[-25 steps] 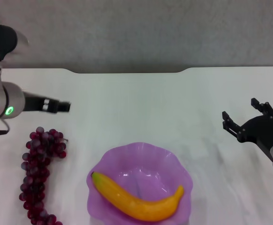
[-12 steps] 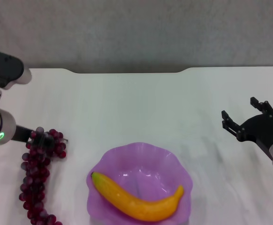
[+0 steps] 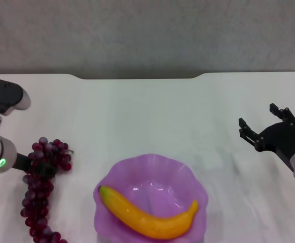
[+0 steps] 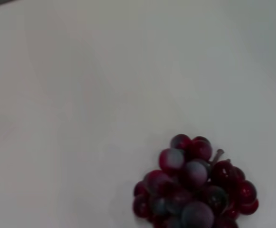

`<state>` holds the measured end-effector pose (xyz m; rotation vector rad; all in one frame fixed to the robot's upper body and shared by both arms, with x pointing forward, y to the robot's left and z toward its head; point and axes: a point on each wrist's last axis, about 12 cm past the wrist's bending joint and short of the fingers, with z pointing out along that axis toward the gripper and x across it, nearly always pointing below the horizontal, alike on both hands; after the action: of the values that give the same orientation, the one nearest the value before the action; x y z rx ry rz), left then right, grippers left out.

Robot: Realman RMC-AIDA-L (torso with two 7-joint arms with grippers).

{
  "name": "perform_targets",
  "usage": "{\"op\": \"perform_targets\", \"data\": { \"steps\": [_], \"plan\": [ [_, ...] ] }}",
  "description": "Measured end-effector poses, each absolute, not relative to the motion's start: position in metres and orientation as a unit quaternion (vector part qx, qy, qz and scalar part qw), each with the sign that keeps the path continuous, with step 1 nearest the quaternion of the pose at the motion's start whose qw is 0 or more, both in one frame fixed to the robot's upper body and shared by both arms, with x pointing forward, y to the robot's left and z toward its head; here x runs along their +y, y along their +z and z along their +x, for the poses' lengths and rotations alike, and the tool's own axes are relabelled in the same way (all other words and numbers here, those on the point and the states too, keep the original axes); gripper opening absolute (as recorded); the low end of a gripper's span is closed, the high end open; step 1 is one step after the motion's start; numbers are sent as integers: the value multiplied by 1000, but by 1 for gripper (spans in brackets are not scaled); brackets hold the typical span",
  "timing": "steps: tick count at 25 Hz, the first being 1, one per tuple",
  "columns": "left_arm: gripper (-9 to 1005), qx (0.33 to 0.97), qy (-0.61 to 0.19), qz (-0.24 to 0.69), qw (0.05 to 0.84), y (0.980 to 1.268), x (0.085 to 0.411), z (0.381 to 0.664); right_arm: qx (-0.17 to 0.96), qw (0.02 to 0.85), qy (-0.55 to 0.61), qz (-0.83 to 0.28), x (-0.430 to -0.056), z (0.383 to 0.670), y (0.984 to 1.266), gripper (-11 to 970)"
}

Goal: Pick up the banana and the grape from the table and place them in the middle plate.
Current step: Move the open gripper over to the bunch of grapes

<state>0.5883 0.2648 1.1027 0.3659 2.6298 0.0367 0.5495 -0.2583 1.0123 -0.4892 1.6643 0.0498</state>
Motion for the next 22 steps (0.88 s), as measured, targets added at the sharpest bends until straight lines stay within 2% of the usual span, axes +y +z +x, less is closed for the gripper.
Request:
{"op": "perform_targets", "data": {
  "steps": [7, 15, 22],
  "plan": [
    [882, 963, -3, 122, 240, 1081, 262, 594, 732, 647, 22, -215, -258, 550, 1012, 884],
    [871, 958, -16, 115, 261, 1080, 259, 598, 731, 647, 22, -215, -258, 550, 1013, 884],
    [717, 957, -14, 108, 268, 1078, 263, 598, 732, 646, 22, -214, -259, 549, 1012, 884]
  ]
}}
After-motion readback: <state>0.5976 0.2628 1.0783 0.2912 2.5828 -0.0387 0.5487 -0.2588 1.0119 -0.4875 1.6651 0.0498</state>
